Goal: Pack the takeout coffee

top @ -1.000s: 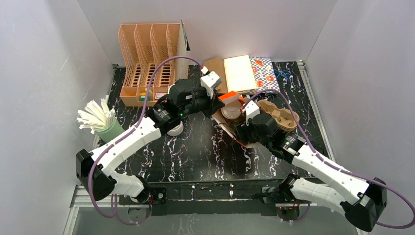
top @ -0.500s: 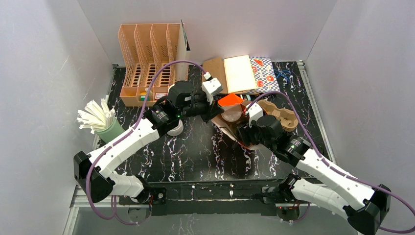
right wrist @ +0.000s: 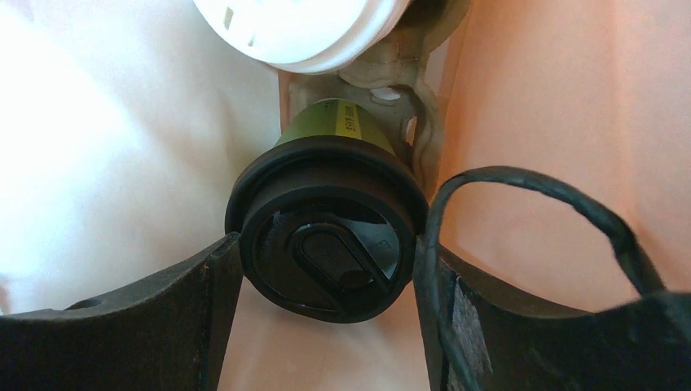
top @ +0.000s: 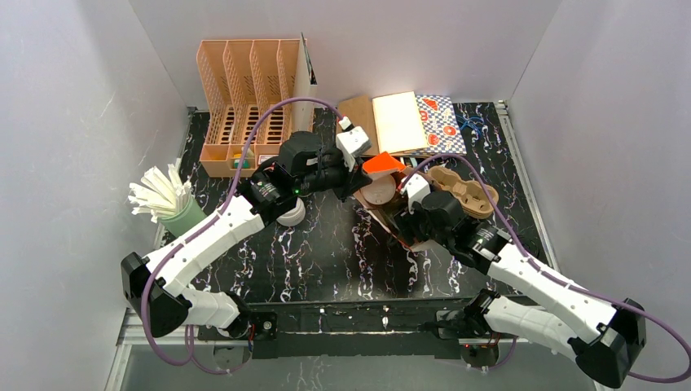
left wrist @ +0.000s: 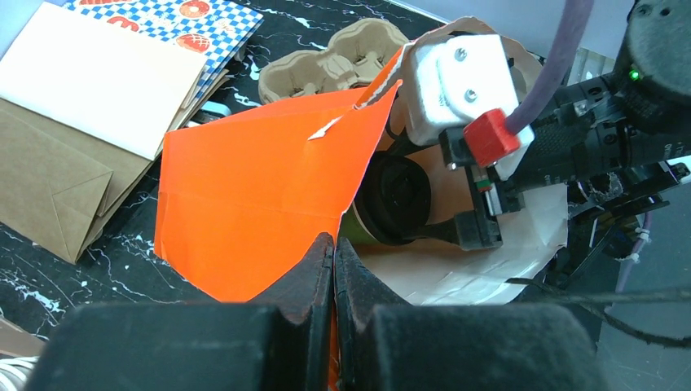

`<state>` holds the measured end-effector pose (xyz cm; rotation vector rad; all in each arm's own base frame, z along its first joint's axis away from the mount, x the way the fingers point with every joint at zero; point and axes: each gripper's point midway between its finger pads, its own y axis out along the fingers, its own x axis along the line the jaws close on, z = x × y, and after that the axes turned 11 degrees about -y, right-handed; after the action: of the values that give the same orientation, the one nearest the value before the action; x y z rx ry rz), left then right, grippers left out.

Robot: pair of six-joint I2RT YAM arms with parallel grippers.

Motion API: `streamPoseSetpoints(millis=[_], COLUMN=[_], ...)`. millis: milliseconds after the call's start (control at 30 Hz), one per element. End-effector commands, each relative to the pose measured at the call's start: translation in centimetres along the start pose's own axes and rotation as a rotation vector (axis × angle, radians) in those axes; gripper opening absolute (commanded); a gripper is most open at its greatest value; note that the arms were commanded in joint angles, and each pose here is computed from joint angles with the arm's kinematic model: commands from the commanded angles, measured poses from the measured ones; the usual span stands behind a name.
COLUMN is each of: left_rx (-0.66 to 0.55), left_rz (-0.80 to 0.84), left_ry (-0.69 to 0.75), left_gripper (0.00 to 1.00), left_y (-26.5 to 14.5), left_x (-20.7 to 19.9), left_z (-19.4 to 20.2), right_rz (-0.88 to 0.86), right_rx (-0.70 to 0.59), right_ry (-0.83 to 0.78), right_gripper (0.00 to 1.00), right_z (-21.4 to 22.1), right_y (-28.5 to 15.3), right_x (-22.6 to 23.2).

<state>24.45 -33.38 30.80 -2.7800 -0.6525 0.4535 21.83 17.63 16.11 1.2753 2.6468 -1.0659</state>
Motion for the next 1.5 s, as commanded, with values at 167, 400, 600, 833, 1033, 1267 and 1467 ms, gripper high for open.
streamPoseSetpoints(millis=[167,400,600,833,1033,1267,1467], left_rx=[-0.144,-0.16,-0.171,-0.174,-0.167,-0.155,-0.145], left_rz=[0.01,0.011,-0.005,-0.004,0.003,0.0,-0.01], left_ry=[0.023,-0.028,-0.069,-0.108,-0.132,-0.137,-0.141], left_gripper=[0.0,0.0,0.0,0.0,0.0,0.0,0.0], left_y=[-0.9,-0.7,-1.0,-0.9,-0.6,-0.4,-0.3], left_x=[-0.9,-0.9,-0.7,-0.7,-0.8,-0.7,-0.4], left_z=[-5.0,-5.0,-4.5,-4.4,-4.4,-4.1,-3.7], right_rz=[0.04,0.04,0.018,0.075,0.143,0.206,0.156], right_rx=[0.017,0.025,0.061,0.075,0.058,0.049,0.023], right_ry=[-0.033,-0.038,-0.082,-0.101,-0.089,-0.056,-0.041], right_gripper=[0.01,0.01,0.01,0.01,0.01,0.01,0.01], right_z=[-0.1,0.2,-0.2,-0.3,0.2,0.0,-0.8], right_y=[0.4,0.8,1.6,1.7,0.9,0.5,0.2], right_x=[-1.0,-0.9,-0.7,-1.8,-2.9,-3.9,-3.1])
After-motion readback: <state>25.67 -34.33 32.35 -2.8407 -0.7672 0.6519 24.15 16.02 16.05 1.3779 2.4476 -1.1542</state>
